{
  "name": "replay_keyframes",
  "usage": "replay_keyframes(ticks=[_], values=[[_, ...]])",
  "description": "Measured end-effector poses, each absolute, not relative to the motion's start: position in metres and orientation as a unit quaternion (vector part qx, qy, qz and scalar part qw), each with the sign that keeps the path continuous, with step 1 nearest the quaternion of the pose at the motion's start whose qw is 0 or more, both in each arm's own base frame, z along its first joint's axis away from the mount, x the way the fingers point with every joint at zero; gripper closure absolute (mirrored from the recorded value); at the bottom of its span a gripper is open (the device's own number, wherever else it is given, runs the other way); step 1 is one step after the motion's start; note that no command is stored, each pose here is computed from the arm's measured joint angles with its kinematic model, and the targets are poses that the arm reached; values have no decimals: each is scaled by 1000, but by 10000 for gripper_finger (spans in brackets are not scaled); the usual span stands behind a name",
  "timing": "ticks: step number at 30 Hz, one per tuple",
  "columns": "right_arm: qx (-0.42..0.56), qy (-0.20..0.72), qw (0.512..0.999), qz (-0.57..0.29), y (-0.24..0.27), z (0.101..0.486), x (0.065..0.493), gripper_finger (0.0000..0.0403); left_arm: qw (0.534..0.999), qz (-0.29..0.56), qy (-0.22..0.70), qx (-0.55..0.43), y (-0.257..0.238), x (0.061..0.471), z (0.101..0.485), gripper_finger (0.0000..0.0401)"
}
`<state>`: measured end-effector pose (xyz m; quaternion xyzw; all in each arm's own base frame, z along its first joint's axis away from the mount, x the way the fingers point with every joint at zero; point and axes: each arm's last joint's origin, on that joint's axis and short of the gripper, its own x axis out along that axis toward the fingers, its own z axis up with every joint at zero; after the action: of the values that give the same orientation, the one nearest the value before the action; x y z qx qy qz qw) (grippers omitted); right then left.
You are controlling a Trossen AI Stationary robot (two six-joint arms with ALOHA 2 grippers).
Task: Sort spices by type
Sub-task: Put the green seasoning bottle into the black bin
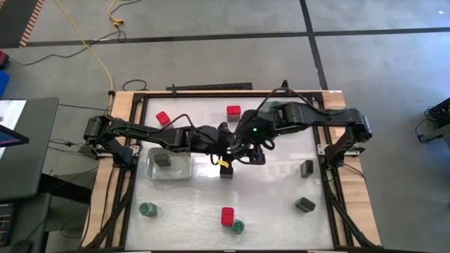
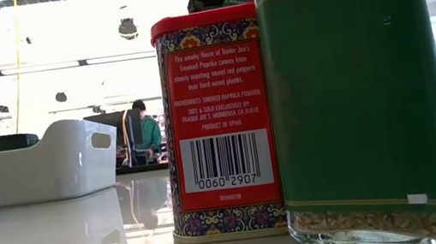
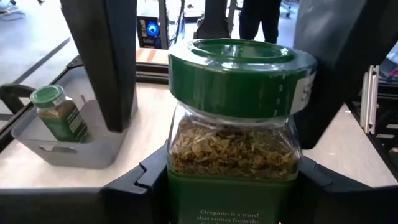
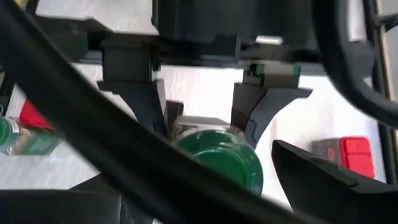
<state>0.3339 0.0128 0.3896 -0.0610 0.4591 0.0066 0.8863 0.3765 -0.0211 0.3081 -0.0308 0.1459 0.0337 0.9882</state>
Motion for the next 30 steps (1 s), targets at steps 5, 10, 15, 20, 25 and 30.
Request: replay_keyframes(ticks=[5,10,15,20,25,30], values=[[-64,472,879,9,13,386,336,90,988,31,147,-34,-21,377,308,206],[-64,480,875,9,13,386,333,119,988,35,144,-43,-21,377,308,206],[-56,486,872,16,14,382,336,169,988,43,139,-44,-21,377,309,205],[-53,489,870,19,14,381,337,183,988,44,140,-42,-21,378,308,205],[-54,482,874,18,14,386,332,183,988,44,138,-47,-21,378,309,194],[-59,477,877,17,13,392,324,183,988,45,135,-60,-21,377,311,181]])
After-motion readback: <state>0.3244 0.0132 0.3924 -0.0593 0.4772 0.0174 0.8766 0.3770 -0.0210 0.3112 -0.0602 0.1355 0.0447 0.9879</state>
